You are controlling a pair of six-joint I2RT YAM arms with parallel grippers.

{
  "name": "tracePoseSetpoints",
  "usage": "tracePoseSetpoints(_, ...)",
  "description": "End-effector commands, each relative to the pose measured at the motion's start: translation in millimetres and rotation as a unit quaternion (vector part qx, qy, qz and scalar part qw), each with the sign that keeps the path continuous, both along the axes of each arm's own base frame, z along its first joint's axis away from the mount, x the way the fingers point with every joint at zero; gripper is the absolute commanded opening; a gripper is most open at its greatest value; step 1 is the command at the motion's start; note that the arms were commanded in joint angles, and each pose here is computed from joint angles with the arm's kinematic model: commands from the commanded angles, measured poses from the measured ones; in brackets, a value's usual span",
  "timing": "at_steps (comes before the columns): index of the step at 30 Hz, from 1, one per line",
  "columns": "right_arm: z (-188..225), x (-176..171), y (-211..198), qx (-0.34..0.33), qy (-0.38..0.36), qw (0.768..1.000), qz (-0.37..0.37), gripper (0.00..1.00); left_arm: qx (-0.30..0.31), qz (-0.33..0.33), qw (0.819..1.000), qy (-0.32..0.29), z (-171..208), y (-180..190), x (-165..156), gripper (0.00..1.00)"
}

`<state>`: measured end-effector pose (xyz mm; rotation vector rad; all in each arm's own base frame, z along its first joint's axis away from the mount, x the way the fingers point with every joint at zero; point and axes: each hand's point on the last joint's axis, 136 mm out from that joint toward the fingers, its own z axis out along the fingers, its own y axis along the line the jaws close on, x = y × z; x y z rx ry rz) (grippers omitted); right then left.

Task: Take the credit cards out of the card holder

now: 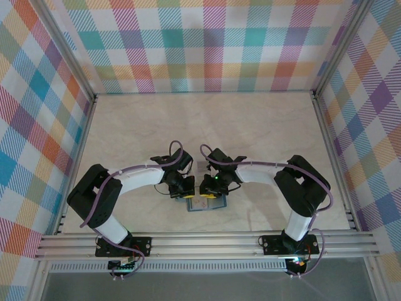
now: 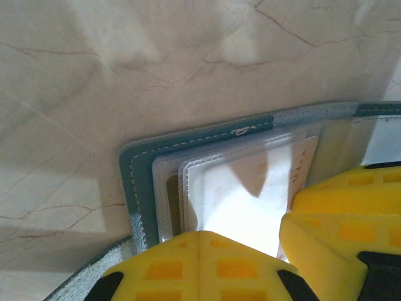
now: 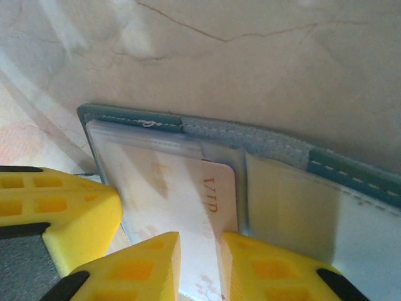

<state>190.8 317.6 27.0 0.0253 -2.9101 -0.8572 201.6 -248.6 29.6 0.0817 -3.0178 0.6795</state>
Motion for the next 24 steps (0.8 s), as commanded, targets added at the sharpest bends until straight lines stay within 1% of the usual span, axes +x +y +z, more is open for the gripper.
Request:
tracePoseSetpoints(1, -5.9, -2.0, -17.9, -0.046, -0.001, 0.999, -0.007, 0.27, 0.031, -0.012, 0.999, 0.015, -10.5, 11.1, -11.2, 0.01)
tracePoseSetpoints(9, 8.7, 0.3, -15.4, -0.030, -0.015, 0.999, -0.007, 0.28, 0.034, -0.013, 0.999, 0.013, -9.2, 11.4, -10.2, 0.01)
tracePoseSetpoints(14, 21.1, 0.6, -13.2, -0.014, -0.024, 1.000, -0.009, 0.29, 0.034, -0.013, 0.999, 0.006, -1.0, 11.6, -7.9, 0.01)
tracePoseSetpoints(20, 19.6, -0.4, -19.5, -0.025, -0.025, 0.999, -0.006, 0.30, 0.021, -0.016, 1.000, -0.011, 17.6, 4.2, -3.6, 0.01)
tracePoseSetpoints(24, 14.5, -0.4, -25.3, -0.038, -0.025, 0.999, -0.005, 0.30, 0.014, -0.026, 0.999, -0.016, 24.8, -7.8, -4.7, 0.01)
